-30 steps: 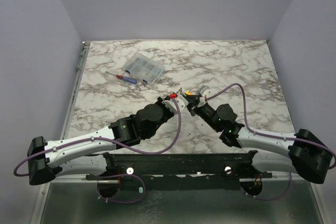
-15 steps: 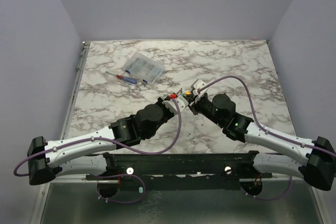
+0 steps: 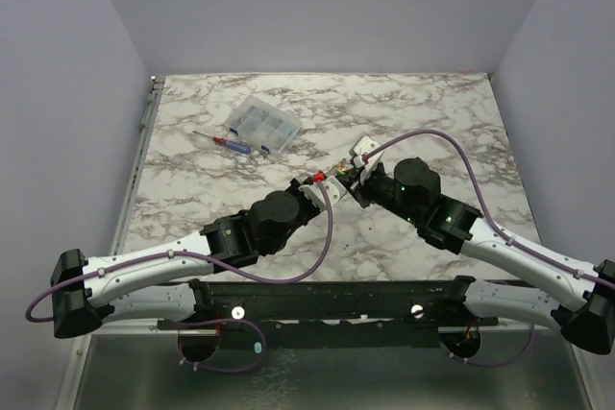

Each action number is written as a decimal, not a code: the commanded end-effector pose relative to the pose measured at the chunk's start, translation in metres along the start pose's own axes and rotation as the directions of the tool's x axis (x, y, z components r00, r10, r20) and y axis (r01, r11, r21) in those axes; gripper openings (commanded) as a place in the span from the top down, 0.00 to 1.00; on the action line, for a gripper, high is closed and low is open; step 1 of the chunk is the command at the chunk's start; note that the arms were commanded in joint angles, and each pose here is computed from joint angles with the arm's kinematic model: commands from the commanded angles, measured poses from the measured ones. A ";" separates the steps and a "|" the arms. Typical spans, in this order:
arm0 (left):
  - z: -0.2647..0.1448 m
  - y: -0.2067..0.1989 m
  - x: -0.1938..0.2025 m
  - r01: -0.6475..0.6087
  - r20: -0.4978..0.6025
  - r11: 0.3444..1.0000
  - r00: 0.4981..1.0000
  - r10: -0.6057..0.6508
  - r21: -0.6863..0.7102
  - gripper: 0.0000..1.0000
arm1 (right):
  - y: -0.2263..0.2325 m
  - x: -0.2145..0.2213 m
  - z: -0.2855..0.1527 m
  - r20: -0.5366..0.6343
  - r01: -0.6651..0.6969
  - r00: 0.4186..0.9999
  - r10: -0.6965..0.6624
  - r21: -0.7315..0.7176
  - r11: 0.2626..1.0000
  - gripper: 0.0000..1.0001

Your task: Put the keys on the keyring

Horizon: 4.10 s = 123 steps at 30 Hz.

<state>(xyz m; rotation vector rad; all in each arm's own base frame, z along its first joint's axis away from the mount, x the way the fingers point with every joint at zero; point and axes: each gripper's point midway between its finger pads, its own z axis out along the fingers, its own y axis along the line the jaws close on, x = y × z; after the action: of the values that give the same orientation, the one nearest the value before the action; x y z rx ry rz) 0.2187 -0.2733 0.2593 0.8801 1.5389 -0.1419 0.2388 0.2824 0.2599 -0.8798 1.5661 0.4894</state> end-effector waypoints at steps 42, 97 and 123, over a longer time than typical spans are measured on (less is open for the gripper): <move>-0.042 0.155 0.015 0.227 0.058 0.785 0.970 -0.238 -0.576 0.11 | 0.026 -0.014 0.047 -0.233 -0.071 0.972 0.038 -0.136 0.988 0.99; -0.061 0.180 0.014 0.339 0.188 0.719 0.940 -0.284 -0.606 0.14 | 0.083 0.223 -0.008 -0.798 -0.367 0.530 0.286 0.088 0.926 0.99; -0.061 0.180 0.014 0.341 0.190 0.724 0.939 -0.285 -0.599 0.14 | 0.025 0.167 -0.021 -0.430 -0.425 0.697 0.574 0.397 0.814 0.47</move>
<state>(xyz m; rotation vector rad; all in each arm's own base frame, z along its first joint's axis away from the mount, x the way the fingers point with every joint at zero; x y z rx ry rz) 0.2771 -0.1051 0.3303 0.0742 1.5111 0.1187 0.1806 0.2446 0.0894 -0.5147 2.4868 0.4766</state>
